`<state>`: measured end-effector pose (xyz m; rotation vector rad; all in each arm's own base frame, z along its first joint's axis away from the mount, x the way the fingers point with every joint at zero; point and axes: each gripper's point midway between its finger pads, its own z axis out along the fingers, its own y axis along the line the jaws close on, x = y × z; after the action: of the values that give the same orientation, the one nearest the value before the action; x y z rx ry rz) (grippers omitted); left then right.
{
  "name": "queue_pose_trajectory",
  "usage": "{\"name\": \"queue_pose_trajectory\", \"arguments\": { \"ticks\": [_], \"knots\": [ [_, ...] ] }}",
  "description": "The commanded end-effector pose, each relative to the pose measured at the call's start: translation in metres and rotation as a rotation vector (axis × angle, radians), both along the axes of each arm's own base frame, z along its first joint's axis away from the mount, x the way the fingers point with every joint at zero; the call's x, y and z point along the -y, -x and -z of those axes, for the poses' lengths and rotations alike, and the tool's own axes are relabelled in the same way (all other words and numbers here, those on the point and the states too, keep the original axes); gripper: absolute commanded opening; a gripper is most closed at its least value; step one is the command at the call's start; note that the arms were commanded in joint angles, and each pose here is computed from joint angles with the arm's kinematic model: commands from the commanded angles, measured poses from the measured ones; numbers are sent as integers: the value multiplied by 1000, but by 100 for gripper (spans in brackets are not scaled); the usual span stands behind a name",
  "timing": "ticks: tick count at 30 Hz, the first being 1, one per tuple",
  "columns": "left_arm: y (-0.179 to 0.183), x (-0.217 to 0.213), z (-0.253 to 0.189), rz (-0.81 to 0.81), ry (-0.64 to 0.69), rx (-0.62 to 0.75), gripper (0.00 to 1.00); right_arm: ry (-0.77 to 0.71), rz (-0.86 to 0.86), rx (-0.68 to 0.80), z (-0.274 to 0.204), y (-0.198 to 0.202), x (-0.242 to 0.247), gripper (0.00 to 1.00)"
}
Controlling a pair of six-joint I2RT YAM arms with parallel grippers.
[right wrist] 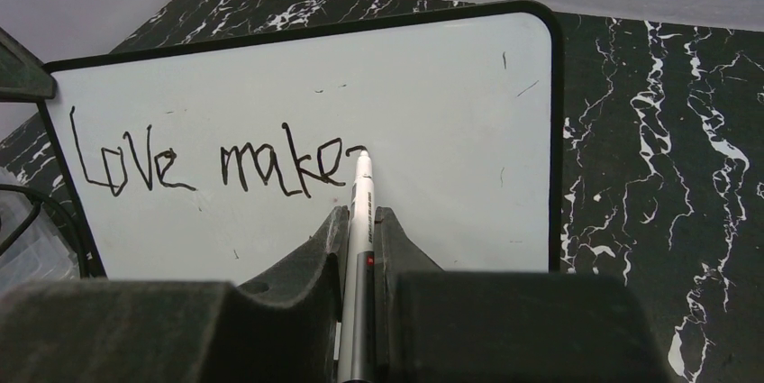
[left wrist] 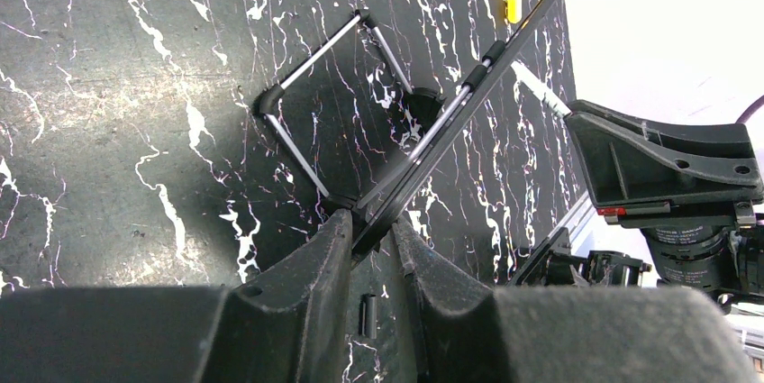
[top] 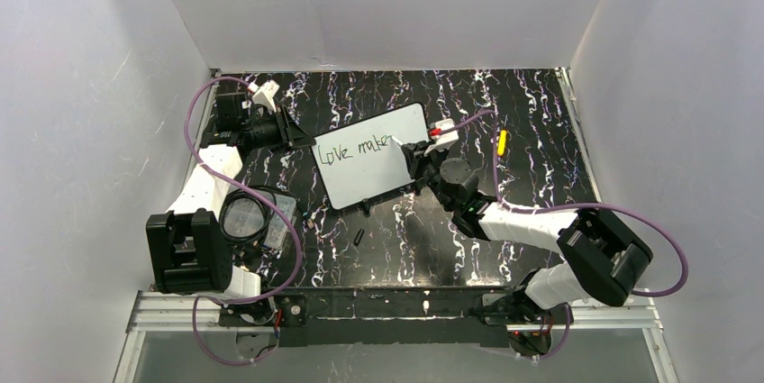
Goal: Write a sentence on the whiteboard
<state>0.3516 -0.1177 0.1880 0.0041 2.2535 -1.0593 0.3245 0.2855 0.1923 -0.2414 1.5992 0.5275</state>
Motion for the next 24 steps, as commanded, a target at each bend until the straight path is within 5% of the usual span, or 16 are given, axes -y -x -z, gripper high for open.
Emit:
{"name": "queue_pose_trajectory", "arguments": {
  "ticks": [1,24],
  "knots": [
    [2,7,-16,35,31,20,19,-21,58,44,-16,-3,13,1],
    [3,7,-18,36,36,23,19,29,-4,-47,20,9,9,1]
  ]
}}
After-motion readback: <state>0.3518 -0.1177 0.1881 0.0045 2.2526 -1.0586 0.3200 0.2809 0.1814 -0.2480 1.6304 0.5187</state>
